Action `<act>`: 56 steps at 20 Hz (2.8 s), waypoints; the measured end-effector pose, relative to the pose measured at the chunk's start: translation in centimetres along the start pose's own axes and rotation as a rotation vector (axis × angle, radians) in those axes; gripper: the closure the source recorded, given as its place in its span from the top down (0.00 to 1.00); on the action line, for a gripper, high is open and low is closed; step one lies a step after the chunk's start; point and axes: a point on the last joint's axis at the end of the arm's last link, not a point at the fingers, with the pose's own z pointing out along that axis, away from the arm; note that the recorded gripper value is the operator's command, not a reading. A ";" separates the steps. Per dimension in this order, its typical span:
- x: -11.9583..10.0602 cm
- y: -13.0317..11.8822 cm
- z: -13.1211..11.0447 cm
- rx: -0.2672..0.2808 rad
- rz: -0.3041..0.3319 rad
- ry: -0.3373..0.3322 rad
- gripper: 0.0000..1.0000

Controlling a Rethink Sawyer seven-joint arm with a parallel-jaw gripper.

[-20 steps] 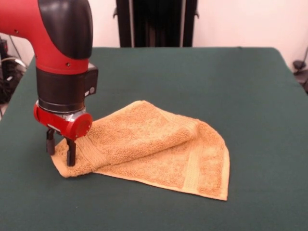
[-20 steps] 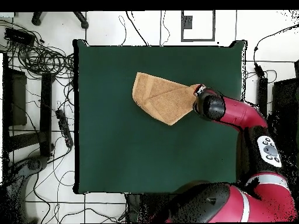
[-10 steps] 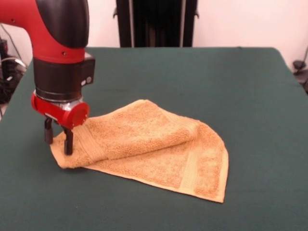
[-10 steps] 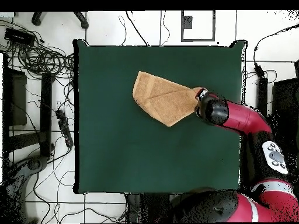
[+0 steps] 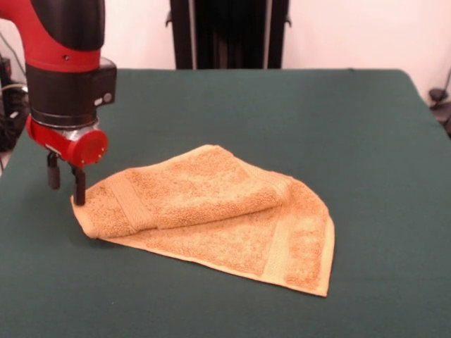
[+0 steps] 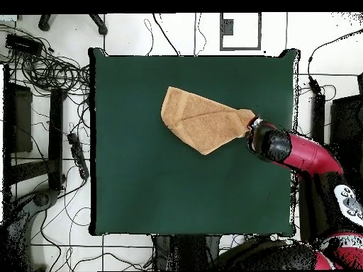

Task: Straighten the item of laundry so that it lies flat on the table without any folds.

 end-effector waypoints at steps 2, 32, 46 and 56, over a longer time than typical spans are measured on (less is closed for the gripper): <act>0.0 -0.3 0.0 0.002 0.003 0.002 1.00; 2.3 2.5 2.6 -0.031 -0.046 -0.044 1.00; -1.5 0.9 2.7 -0.011 -0.032 -0.107 0.00; -5.8 -10.9 0.8 0.093 0.037 -0.078 0.00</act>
